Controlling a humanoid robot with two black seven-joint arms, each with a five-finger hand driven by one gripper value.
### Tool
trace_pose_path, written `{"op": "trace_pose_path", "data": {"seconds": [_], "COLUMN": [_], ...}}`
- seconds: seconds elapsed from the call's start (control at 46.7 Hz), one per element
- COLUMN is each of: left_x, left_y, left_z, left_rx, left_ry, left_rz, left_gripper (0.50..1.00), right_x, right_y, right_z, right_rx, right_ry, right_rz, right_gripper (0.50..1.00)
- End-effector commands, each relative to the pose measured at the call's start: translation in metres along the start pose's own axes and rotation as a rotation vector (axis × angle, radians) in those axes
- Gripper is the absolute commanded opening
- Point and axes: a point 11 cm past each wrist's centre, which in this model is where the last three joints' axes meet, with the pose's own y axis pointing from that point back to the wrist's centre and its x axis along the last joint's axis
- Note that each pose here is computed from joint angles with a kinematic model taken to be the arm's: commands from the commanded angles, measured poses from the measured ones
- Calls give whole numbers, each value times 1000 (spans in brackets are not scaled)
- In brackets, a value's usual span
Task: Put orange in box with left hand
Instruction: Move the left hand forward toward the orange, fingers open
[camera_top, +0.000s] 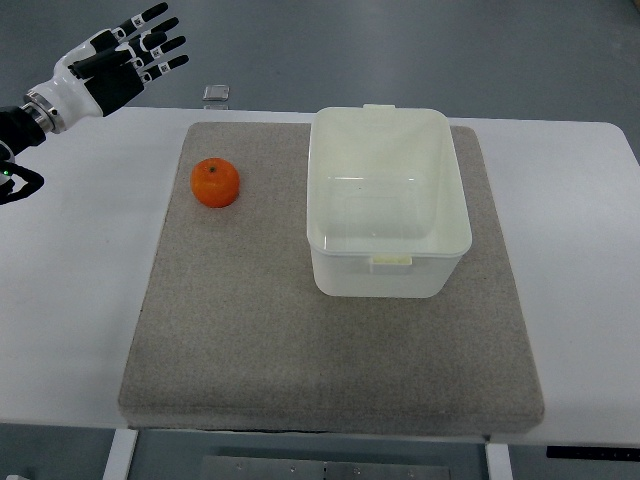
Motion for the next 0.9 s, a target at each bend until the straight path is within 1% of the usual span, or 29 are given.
{"op": "trace_pose_path", "data": {"seconds": [0.0,0.214,0.493,0.643,0.729,0.879], "left_x": [0,6,11,14,16,16], "left_y": [0,3,6,8,9,9], "left_z": [0,-4,-3,-3,-5,-8], "left_rx": [2,27,31,55,89,199], "left_ry": [0,-16,-23,-75,-134,-321], "left_rz": [0,20,34,44,47,41], "left_gripper": [996,994,994,988,988,988], "right_x": [0,0,0,0,0,0], "right_y": [0,0,0,0,0,0], "right_z": [0,0,0,0,0,0], "right_rx": [0,0,0,0,0,0], "right_ry": [0,0,0,0,0,0], "right_rz": [0,0,0,0,0,0], "right_gripper": [926,926,926,926,926,926]}}
